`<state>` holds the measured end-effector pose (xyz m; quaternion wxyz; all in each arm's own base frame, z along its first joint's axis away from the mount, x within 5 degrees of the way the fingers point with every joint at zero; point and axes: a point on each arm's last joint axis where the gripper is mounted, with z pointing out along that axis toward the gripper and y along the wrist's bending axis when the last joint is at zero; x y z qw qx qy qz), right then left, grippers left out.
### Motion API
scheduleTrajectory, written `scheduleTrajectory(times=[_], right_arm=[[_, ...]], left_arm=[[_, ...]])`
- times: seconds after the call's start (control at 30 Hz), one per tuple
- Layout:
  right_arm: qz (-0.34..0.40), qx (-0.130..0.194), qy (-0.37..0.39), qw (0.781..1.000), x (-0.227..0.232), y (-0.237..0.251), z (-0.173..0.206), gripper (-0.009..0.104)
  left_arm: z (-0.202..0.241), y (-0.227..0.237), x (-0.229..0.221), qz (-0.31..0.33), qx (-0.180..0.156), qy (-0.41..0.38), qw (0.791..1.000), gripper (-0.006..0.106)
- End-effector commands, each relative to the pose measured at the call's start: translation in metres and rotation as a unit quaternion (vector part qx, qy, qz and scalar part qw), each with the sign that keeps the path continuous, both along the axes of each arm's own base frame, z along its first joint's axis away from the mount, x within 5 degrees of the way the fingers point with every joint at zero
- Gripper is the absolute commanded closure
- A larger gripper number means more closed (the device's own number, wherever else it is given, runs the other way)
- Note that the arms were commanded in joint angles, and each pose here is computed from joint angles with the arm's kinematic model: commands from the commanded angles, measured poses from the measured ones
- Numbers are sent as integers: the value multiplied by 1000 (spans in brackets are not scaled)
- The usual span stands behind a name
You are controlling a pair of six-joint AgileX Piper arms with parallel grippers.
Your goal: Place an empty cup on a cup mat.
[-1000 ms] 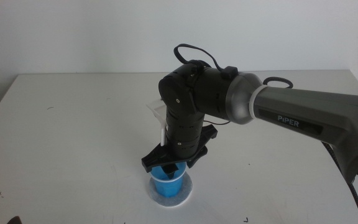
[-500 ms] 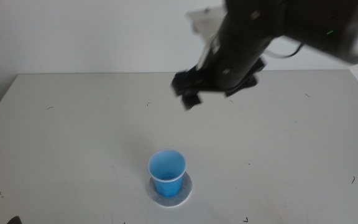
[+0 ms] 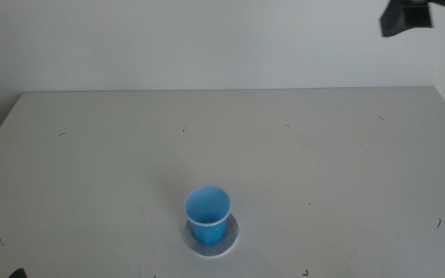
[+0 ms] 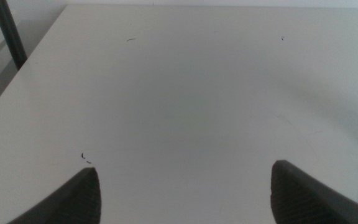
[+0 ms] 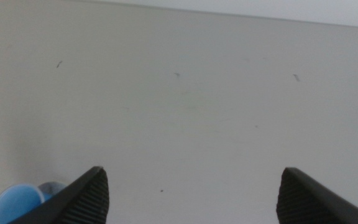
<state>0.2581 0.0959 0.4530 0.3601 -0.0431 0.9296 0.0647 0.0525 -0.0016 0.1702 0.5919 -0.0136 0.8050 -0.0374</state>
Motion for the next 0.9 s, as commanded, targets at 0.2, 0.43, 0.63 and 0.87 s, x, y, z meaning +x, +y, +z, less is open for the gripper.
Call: scheduleTrajectory(times=[0.2, 0.43, 0.63, 0.87], right_arm=[[-103, 27, -134, 985, -78, -79, 22, 15], [-110, 29, -155, 981, -127, -89, -19, 15], [-74, -2, -227, 971, -160, -92, -63, 16], [-58, -2, -314, 948, -193, -94, -116, 16]], left_arm=[[8, 0, 1, 0, -8, -38, 999, -5], [8, 0, 1, 0, -8, -38, 999, -5], [8, 0, 1, 0, -8, -38, 999, -5], [8, 0, 1, 0, -8, -38, 999, -5]])
